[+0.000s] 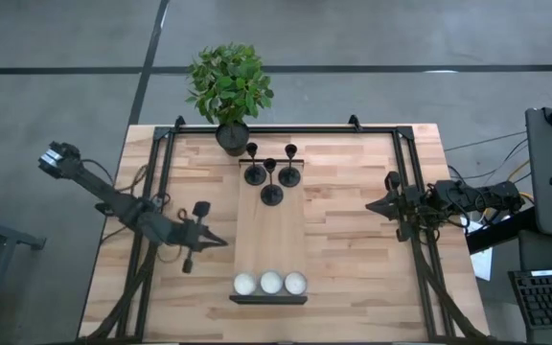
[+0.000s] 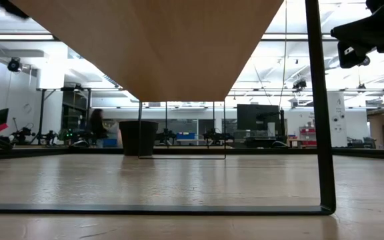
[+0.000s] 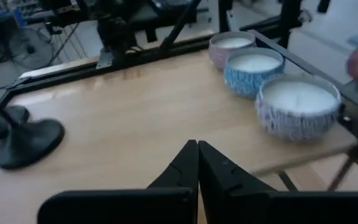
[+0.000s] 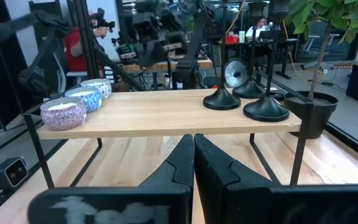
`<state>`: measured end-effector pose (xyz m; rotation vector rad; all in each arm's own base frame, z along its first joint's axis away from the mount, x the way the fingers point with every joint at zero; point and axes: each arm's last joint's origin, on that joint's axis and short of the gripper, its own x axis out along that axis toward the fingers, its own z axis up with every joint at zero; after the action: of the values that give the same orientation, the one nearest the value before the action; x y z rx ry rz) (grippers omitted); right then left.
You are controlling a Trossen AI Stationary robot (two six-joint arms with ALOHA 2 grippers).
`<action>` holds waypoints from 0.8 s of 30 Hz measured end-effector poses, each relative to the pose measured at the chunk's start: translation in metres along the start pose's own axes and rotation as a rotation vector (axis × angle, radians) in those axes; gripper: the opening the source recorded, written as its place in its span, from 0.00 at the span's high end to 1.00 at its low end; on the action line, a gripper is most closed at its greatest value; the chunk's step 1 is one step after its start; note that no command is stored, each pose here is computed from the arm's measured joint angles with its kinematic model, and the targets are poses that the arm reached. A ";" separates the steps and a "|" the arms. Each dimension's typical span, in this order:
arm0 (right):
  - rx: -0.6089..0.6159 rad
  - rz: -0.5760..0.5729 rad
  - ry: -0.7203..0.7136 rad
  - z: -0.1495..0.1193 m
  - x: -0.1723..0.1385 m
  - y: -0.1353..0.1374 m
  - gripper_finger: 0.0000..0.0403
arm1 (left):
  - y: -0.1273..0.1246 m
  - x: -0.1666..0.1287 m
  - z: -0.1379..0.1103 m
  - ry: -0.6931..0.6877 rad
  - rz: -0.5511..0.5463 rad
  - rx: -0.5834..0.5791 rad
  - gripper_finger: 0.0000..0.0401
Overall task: Pick & Place candle stick holders
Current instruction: Return to Home Position
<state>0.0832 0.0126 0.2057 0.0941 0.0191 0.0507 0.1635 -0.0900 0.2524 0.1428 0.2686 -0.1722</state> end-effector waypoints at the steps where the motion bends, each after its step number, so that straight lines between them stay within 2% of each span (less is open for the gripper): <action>1: 0.000 0.000 0.000 0.000 0.000 0.000 0.98 | 0.003 -0.004 -0.008 -0.020 -0.009 -0.008 1.00; 7: 0.000 0.000 0.000 0.000 0.000 0.000 0.98 | 0.024 -0.025 -0.040 -0.115 -0.008 -0.103 1.00; 12: 0.000 0.000 0.000 0.000 0.000 0.000 0.98 | 0.031 -0.036 -0.057 -0.207 -0.043 -0.123 1.00; 24: 0.000 0.000 0.000 0.000 0.000 0.000 0.98 | 0.040 -0.053 -0.079 -0.309 -0.008 -0.126 1.00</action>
<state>0.0833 0.0127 0.2057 0.0940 0.0194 0.0510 0.1010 -0.0302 0.1966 -0.0113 -0.0278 -0.1823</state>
